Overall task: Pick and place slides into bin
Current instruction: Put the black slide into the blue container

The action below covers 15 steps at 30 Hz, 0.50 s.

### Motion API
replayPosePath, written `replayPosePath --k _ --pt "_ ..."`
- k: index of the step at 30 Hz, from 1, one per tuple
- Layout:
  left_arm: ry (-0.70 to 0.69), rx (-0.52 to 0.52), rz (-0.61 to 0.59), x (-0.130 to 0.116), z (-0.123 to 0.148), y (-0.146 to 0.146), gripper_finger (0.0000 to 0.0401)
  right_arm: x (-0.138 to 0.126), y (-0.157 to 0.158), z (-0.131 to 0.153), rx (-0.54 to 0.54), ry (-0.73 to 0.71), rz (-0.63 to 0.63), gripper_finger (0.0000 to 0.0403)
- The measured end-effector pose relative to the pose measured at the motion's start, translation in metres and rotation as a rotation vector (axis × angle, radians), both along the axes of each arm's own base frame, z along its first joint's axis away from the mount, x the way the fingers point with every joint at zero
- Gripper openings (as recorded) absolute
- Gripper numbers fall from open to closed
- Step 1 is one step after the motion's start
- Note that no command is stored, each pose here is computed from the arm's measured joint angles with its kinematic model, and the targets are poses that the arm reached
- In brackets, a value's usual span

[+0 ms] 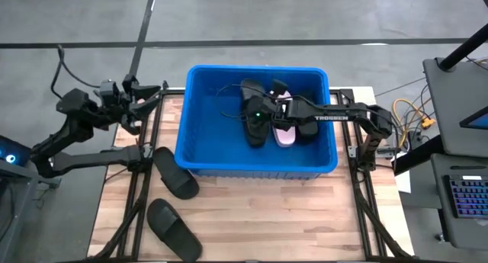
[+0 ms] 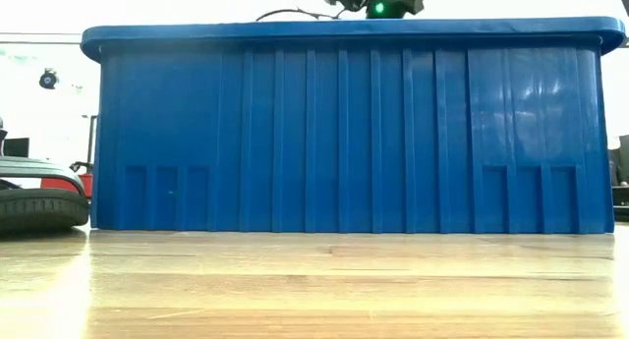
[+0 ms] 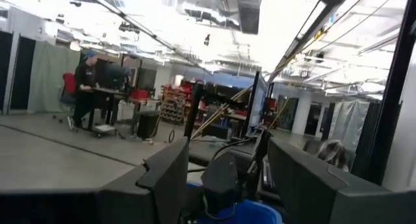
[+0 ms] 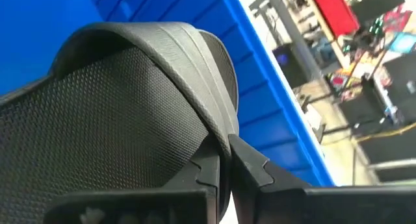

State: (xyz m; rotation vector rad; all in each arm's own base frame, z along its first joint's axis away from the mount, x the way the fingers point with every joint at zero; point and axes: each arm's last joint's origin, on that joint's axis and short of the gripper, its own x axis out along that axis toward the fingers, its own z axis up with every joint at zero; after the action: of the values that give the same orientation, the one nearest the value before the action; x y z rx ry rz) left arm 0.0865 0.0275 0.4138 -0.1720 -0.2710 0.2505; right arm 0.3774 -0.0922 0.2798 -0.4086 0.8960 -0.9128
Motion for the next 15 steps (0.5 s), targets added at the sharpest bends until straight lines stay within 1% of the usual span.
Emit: replayPosePath --k 4,15 --pt "0.008 -0.003 0.001 0.0 -0.001 0.0 0.0196 0.005 -0.005 -0.013 -0.021 0.051 0.024 0.0009" --pt "0.014 -0.012 0.006 -0.002 -0.003 0.0 0.0196 0.021 -0.023 -0.064 0.005 0.169 -0.007 0.0009"
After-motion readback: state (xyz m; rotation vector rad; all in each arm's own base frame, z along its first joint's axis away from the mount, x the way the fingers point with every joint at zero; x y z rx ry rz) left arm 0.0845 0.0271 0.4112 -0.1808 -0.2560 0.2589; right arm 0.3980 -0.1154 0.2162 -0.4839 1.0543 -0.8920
